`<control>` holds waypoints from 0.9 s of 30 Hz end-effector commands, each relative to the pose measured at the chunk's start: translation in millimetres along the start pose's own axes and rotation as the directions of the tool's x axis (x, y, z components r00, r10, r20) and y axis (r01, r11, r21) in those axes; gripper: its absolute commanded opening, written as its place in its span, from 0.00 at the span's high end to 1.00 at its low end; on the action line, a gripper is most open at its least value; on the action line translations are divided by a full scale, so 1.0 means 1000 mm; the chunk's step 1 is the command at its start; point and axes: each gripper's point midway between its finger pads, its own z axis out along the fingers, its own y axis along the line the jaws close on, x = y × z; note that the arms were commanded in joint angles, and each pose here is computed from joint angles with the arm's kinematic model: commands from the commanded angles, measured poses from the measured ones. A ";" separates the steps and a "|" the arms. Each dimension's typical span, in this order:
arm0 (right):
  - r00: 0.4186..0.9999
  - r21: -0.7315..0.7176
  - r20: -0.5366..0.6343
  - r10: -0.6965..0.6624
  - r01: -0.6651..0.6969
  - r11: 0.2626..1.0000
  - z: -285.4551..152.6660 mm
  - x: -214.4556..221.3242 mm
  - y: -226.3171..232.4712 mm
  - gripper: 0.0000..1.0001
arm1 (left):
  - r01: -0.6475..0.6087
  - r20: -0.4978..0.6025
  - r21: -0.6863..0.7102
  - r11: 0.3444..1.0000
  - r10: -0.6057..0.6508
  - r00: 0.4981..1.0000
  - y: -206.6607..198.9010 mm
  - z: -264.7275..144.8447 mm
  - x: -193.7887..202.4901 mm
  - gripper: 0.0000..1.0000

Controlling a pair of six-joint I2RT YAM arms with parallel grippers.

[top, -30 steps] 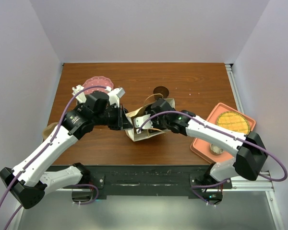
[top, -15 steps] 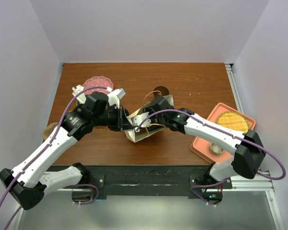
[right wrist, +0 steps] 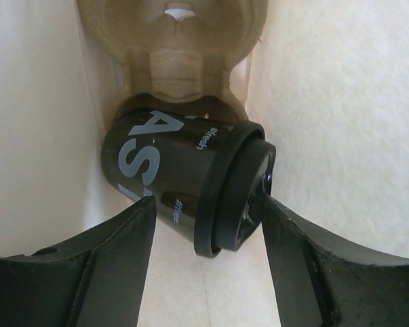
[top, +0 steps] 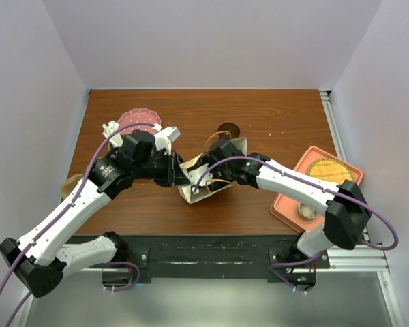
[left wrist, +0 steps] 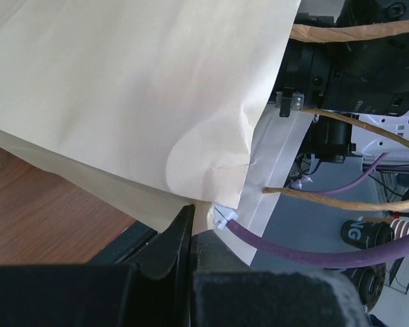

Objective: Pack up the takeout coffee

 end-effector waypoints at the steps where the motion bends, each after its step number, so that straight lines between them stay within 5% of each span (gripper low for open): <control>1: 0.999 0.030 0.029 -0.045 0.044 0.999 0.002 -0.011 -0.015 0.40 | -0.036 0.015 0.038 0.999 0.035 0.999 -0.008 -0.001 -0.007 1.00; 14: 0.999 0.009 0.016 -0.030 0.030 1.000 0.003 -0.006 -0.008 0.89 | -0.040 0.018 0.025 0.999 0.039 0.999 -0.006 -0.001 -0.009 1.00; 27: 0.999 0.069 0.050 0.018 -0.022 0.997 -0.022 -0.014 -0.029 0.98 | -0.027 0.004 -0.029 0.999 0.028 1.000 0.001 0.000 -0.012 1.00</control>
